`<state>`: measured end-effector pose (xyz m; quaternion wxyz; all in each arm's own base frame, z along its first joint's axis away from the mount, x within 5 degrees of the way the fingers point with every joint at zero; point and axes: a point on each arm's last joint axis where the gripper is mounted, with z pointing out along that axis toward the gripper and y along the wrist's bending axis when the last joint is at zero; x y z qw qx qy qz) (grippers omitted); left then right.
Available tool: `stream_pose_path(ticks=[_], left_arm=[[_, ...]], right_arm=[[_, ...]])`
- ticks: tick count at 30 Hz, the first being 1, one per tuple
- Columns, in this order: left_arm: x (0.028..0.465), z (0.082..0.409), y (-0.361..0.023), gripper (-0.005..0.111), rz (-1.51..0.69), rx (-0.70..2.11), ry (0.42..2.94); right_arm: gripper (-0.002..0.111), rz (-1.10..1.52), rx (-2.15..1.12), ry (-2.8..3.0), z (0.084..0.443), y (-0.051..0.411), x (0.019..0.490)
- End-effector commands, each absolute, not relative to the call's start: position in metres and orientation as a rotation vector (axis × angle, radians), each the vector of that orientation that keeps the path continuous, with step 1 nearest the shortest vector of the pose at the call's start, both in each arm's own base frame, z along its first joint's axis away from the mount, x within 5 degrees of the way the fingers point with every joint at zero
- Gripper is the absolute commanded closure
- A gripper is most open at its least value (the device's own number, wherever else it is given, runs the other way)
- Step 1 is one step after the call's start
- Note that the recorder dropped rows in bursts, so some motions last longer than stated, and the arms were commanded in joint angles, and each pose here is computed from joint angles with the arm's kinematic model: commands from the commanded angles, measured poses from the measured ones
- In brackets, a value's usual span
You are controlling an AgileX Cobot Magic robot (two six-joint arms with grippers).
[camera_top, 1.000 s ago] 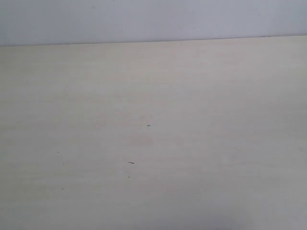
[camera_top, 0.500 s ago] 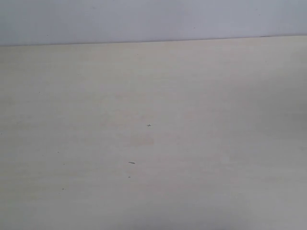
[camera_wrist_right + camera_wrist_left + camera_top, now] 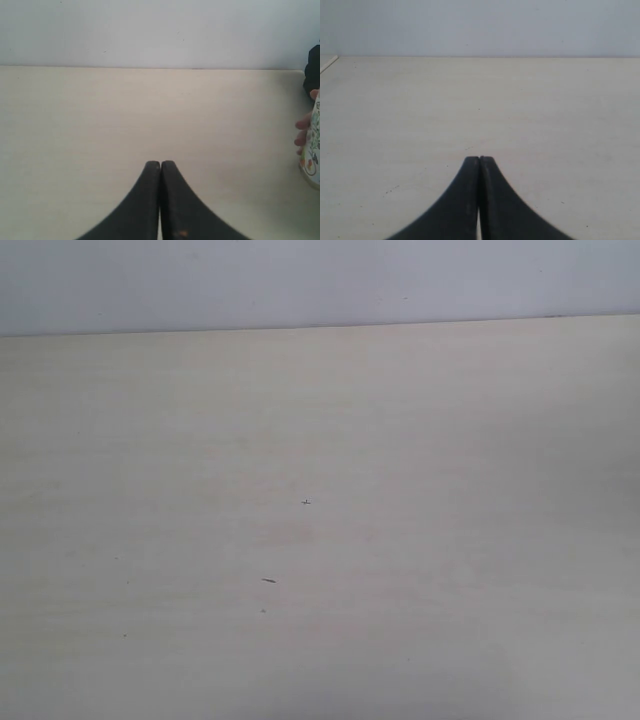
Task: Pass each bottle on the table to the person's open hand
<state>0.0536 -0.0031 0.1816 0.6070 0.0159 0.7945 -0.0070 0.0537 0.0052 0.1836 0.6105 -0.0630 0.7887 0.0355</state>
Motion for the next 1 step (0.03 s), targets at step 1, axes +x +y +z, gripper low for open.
stream_pose_path(ticks=[1], left_arm=[[0.0534, 0.1818, -0.0028, 0.107, -0.013, 0.034, 1.831]], right_arm=[[0.108, 0.073, -0.147, 1.804, 0.1837, 0.0050, 0.0538]])
